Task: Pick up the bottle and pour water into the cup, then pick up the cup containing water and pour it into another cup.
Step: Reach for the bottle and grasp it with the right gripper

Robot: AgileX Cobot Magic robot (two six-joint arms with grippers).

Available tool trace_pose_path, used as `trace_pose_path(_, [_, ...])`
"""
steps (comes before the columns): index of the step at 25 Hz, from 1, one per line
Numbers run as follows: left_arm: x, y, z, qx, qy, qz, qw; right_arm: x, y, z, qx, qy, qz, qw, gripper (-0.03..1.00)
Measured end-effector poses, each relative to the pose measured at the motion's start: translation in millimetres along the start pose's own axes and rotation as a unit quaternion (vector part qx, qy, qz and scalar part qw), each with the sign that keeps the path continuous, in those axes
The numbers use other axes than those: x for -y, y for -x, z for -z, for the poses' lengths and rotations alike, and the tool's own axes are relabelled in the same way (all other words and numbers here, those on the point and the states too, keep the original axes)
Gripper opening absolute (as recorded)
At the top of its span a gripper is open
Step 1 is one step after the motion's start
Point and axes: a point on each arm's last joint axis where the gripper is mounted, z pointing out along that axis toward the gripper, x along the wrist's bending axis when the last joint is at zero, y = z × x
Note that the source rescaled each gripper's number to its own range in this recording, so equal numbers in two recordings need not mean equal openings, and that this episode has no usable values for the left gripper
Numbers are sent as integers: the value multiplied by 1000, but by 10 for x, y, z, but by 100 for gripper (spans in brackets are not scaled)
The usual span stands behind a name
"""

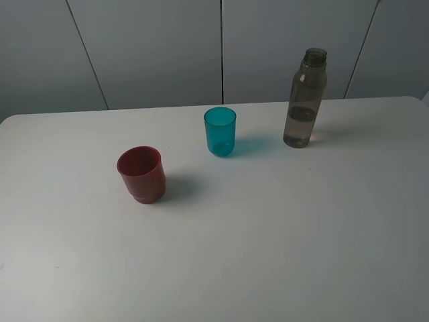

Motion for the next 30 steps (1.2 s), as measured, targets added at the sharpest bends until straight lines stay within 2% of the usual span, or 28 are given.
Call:
trace_pose_path(3, [0,0,0,0,0,0,1000,-73,48,-356,6,-23,-4,1000,100])
trace_pose_path(5, [0,0,0,0,0,0,1000,-86,39,-583,2,-39,16,999,100])
trace_pose_path(10, [0,0,0,0,0,0,1000,99,-253,-1141,-67,-97,52,992,100])
trace_pose_path(12, [0,0,0,0,0,0,1000,238,-315,-1358,-76,-126,48,988,100])
trace_pose_path(18, [0,0,0,0,0,0,1000,582,-352,-1895,-68,-191,38,978,100])
trace_pose_path(25, [0,0,0,0,0,1,1000,881,-348,-2351,-51,-207,38,976,100])
trace_pose_path(30, [0,0,0,0,0,1,1000,1201,-304,-2519,-35,-195,38,979,100])
